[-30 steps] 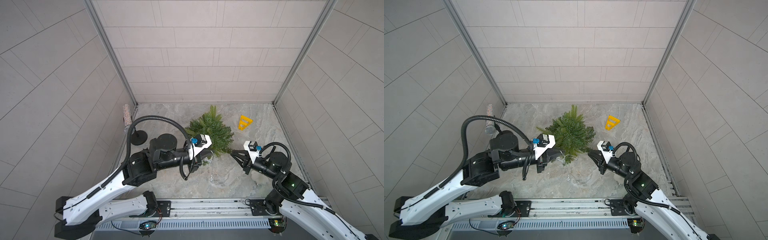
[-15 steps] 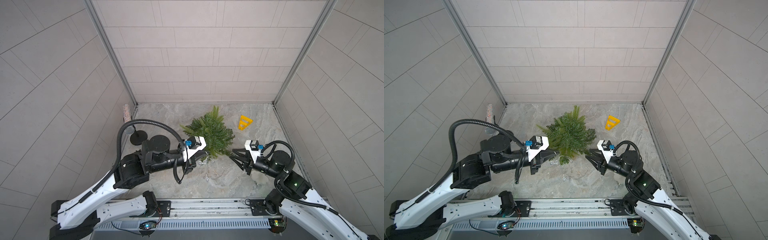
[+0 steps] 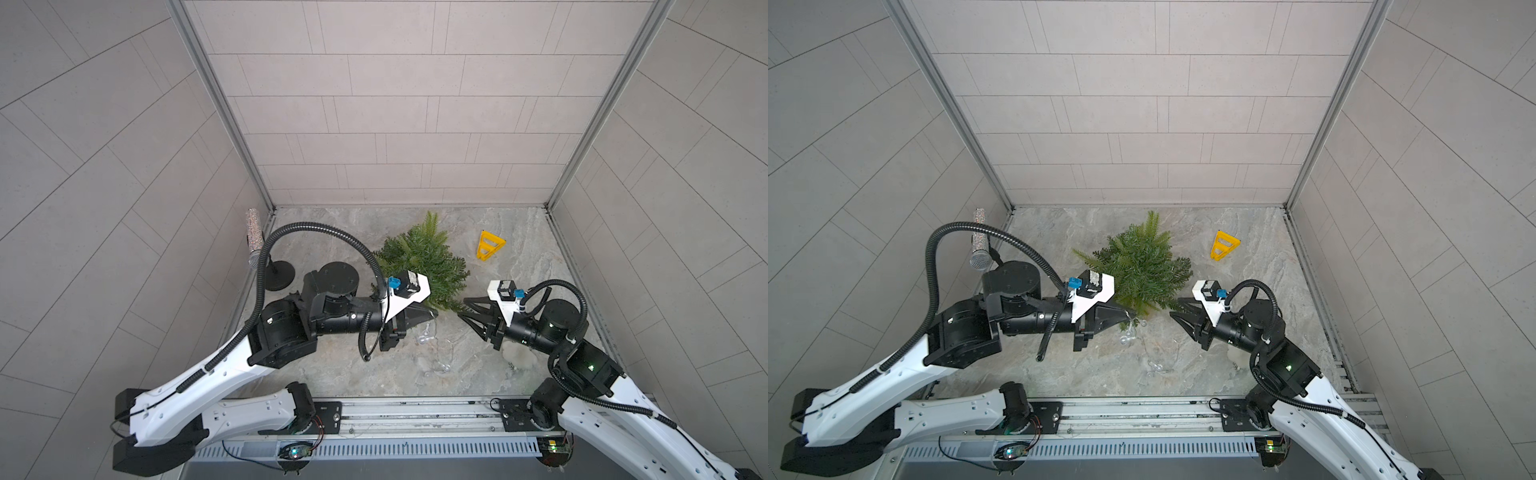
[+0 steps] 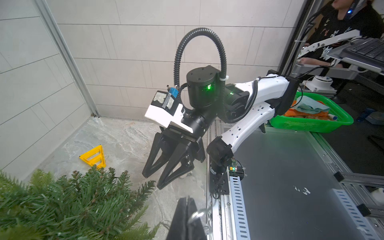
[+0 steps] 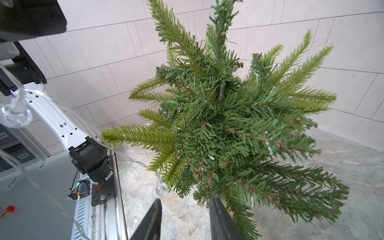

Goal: Remove string lights from the small christmas tree
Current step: Remove the light string from the Christmas tree.

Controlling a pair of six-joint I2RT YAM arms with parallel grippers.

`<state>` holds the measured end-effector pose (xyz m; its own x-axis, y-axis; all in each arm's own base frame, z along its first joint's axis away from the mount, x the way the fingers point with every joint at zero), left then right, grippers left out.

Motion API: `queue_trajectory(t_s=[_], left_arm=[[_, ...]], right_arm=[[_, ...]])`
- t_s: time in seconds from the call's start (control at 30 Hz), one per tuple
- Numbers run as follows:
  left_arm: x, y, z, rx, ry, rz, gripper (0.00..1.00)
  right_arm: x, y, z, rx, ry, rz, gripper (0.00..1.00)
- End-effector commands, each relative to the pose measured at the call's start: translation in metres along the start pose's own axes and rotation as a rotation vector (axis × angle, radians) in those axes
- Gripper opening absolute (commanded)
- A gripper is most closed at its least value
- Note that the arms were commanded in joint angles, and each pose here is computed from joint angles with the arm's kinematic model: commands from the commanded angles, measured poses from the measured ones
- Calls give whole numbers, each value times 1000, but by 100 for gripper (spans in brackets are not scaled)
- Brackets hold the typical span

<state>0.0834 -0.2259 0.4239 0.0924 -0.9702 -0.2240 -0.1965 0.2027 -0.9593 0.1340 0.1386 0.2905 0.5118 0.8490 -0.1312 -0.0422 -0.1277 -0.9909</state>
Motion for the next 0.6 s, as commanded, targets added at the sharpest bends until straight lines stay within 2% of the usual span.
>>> queue_trajectory(t_s=[0.0, 0.2, 0.57], left_arm=[[-3, 0, -10, -1, 84, -15, 0], [2, 7, -8, -19, 98, 14, 0], [35, 32, 10, -34, 53, 121, 0]], right_arm=[[-2, -4, 1, -21, 1, -18, 41], [-1, -4, 1, -23, 5, -19, 41], [-2, -4, -1, -23, 22, -9, 41]])
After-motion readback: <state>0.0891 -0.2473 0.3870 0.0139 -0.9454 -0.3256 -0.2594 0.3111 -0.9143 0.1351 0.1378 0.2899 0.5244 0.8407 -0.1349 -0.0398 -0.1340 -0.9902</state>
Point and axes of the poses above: each gripper's point midway between its finger pads, its own x axis out along the fingers, its own z axis along the line the jaws close on, y = z × x, the point moved 8 cm from there along -x, back along the fingers, and after that the axes turned 10 degrees about -x, right-handed, at the moved point
